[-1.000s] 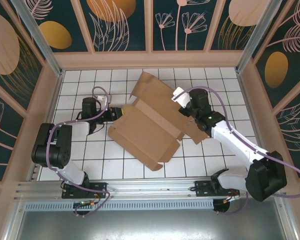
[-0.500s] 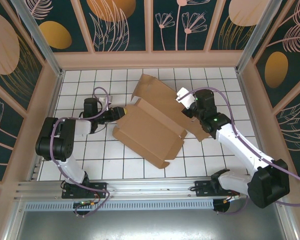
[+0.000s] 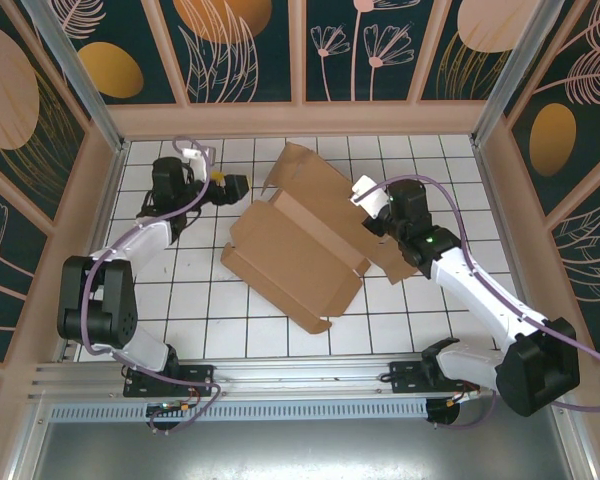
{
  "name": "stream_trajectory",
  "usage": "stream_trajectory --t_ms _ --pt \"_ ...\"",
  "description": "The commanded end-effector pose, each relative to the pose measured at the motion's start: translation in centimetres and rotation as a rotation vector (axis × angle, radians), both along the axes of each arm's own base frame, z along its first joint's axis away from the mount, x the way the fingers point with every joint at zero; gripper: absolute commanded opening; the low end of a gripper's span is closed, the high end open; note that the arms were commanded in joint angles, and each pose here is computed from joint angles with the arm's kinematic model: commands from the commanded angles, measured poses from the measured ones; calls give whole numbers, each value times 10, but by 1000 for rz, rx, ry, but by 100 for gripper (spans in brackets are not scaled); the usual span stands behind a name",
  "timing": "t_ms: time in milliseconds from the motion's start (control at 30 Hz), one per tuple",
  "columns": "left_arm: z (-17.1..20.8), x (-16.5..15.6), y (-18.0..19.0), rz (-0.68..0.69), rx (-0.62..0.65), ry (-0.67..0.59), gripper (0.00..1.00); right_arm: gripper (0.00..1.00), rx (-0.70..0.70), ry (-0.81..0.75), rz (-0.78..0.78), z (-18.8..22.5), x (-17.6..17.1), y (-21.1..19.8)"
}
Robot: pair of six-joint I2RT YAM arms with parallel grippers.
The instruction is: Fold the paper box
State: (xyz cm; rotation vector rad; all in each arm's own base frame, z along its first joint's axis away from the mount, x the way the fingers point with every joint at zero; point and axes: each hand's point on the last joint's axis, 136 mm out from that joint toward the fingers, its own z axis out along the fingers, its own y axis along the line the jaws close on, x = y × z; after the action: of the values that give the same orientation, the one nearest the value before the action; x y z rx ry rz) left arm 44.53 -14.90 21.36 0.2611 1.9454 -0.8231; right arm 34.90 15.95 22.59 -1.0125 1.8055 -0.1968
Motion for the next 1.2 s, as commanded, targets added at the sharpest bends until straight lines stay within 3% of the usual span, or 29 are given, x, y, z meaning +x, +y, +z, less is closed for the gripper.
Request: stream_trajectory --t_ms 0,167,600,833,1167 --pt "7 14 3 -2 81 -38 98 0 -58 -24 -39 -1 3 -1" --pt "11 26 8 37 86 -43 97 0 -171 -76 -85 -9 5 -3" --pt "-46 31 4 -3 -6 143 97 0 -334 -90 10 -41 0 12" --pt "-80 33 1 -11 -21 239 95 0 -410 -238 -52 -30 5 13" --pt "-99 37 1 7 -48 280 94 0 -531 -472 -160 -9 7 18"
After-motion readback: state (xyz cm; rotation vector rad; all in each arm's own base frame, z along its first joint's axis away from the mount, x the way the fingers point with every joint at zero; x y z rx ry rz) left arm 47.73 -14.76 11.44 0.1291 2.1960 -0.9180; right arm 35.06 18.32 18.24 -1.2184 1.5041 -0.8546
